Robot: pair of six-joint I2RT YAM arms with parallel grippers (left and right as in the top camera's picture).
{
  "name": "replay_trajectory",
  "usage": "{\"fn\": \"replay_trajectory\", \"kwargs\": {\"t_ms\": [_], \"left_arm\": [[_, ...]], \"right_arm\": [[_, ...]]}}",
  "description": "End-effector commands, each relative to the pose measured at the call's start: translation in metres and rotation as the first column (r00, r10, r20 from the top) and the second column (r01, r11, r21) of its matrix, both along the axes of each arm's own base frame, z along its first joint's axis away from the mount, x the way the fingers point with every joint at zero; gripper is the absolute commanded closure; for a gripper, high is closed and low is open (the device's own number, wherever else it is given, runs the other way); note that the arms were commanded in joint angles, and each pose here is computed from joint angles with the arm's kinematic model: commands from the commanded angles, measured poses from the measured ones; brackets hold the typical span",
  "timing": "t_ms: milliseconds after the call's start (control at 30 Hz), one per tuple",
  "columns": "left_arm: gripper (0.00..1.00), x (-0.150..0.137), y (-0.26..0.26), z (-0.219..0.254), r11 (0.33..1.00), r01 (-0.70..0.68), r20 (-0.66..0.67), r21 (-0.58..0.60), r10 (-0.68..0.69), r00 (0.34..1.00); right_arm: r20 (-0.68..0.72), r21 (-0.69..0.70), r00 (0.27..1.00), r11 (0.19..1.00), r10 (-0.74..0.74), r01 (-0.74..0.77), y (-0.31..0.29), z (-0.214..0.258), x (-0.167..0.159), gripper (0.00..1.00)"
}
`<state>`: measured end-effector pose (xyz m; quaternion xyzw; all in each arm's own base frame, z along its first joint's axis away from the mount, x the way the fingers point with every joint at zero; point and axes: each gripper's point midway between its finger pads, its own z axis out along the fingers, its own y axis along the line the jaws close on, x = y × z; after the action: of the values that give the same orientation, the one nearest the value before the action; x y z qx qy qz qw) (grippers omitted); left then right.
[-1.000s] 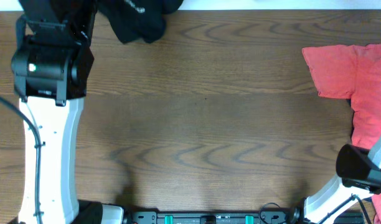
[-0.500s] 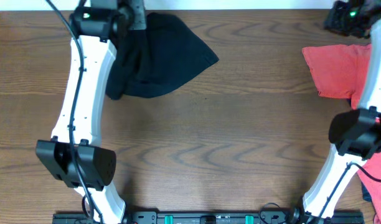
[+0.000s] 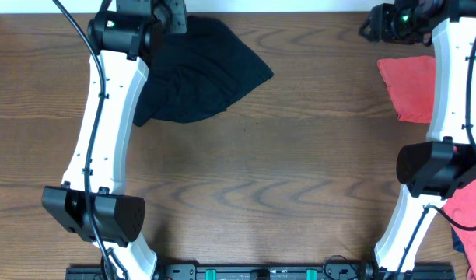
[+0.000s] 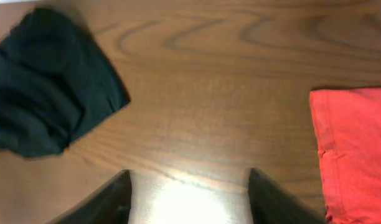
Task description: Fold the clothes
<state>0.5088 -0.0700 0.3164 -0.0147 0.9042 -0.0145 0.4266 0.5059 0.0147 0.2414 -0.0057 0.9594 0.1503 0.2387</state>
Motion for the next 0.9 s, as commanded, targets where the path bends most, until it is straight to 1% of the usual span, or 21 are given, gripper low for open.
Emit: {"fn": "replay_trajectory", "kwargs": {"t_ms": [0, 33, 100, 133, 200, 233, 367, 433, 567, 767, 867], "left_arm": [[0.52, -0.012, 0.009, 0.024, 1.0, -0.031, 0.039, 0.007, 0.03, 0.999], [0.45, -0.014, 0.01, 0.023, 1.0, -0.03, 0.03, 0.009, 0.03, 0.999], [0.38, -0.017, 0.01, 0.021, 0.999, -0.03, 0.016, 0.012, 0.03, 0.999], [0.32, -0.019, 0.011, 0.02, 0.999, -0.03, 0.01, 0.013, 0.03, 0.999], [0.28, -0.02, 0.011, 0.02, 0.999, -0.03, 0.008, 0.013, 0.03, 1.0], [0.28, -0.02, 0.011, 0.02, 0.999, -0.03, 0.008, 0.013, 0.03, 1.0], [0.28, -0.021, 0.011, 0.02, 0.999, -0.03, 0.004, 0.014, 0.03, 1.0], [0.27, -0.022, 0.011, 0.02, 0.999, -0.03, 0.001, 0.015, 0.03, 1.0], [0.27, -0.024, 0.012, 0.022, 0.999, -0.031, 0.004, 0.015, 0.031, 1.0], [0.26, -0.029, 0.013, 0.034, 0.999, -0.031, 0.029, 0.01, 0.031, 0.999], [0.26, -0.034, 0.013, 0.043, 1.0, -0.03, 0.048, 0.005, 0.03, 0.998]], "right_arm": [[0.034, 0.003, 0.998, 0.999, 0.054, -0.054, 0.013, 0.017, -0.007, 0.37], [0.03, 0.002, 0.998, 0.998, 0.059, -0.059, 0.014, 0.017, -0.009, 0.36], [0.012, 0.014, 0.996, 0.996, 0.085, -0.085, 0.02, 0.015, -0.014, 0.33], [-0.002, 0.014, 0.995, 0.995, 0.096, -0.096, 0.024, 0.011, -0.015, 0.33], [-0.032, 0.017, 0.993, 0.993, 0.114, -0.114, 0.032, 0.002, -0.018, 0.32], [-0.048, 0.02, 0.991, 0.992, 0.124, -0.124, 0.037, -0.004, -0.019, 0.34], [-0.16, 0.035, 0.967, 0.981, 0.196, -0.193, 0.068, -0.054, -0.023, 0.4], [-0.214, 0.057, 0.946, 0.969, 0.245, -0.238, 0.086, -0.08, -0.028, 0.41], [-0.279, 0.117, 0.893, 0.935, 0.354, -0.334, 0.126, -0.118, -0.037, 0.41], [-0.287, 0.16, 0.841, 0.889, 0.458, -0.43, 0.183, -0.147, -0.045, 0.39], [-0.276, 0.158, 0.821, 0.866, 0.5, -0.475, 0.208, -0.161, -0.047, 0.41]]}}
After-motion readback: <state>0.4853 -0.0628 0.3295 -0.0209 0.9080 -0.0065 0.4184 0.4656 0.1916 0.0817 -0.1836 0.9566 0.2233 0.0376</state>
